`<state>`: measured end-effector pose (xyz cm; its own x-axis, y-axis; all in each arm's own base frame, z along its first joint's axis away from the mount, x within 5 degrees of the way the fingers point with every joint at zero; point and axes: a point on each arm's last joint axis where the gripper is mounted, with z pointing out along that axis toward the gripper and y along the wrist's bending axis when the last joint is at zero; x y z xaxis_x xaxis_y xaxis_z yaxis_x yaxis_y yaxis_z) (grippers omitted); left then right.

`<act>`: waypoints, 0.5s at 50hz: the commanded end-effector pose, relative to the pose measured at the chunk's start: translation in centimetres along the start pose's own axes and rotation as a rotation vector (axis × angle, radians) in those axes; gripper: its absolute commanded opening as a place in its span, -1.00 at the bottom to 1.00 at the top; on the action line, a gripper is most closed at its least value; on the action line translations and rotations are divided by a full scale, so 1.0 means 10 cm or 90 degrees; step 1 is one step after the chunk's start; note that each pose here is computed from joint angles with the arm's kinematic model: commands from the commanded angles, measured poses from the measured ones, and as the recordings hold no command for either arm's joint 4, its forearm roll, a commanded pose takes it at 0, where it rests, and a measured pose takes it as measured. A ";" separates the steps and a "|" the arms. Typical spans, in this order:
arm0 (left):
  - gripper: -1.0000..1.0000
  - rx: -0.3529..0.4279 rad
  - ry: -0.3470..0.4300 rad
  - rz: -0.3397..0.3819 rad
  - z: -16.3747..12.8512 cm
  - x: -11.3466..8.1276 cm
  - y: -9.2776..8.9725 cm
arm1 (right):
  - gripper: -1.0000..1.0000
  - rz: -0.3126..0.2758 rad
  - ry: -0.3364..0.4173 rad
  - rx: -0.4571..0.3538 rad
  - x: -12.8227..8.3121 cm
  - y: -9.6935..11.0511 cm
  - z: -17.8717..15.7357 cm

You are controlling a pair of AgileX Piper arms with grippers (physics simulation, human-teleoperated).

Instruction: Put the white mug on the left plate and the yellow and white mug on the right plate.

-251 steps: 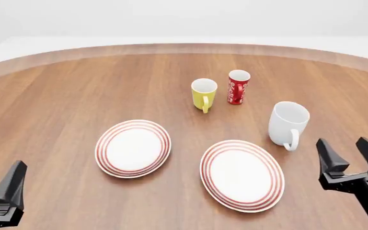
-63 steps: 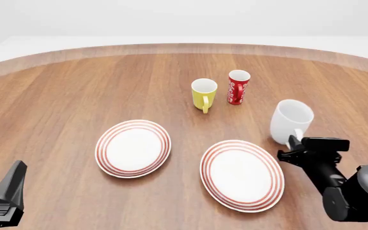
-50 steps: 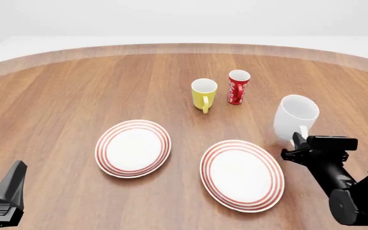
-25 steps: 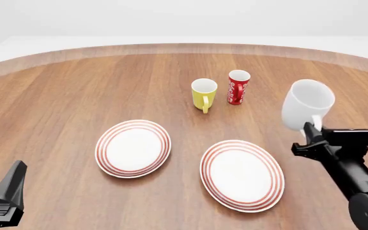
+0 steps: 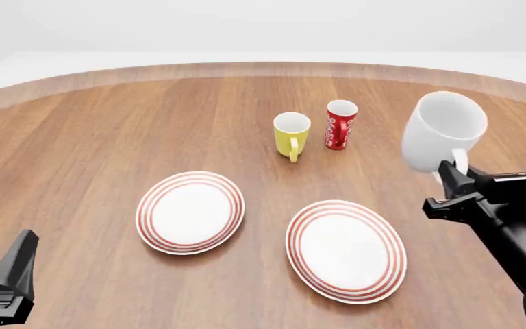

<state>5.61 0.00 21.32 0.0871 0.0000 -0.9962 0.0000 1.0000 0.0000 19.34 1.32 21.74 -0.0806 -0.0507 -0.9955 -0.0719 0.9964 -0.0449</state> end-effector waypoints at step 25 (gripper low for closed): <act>1.00 0.000 0.000 0.000 0.00 0.00 0.00 | -1.00 -0.027 -0.036 -0.098 -0.45 0.28 -0.07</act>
<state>5.61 0.00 21.32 0.0871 0.0000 -0.9962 0.0000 1.0000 0.0000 17.39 3.09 25.17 -0.0342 -0.0786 -0.9963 -0.1781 0.9814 -0.0713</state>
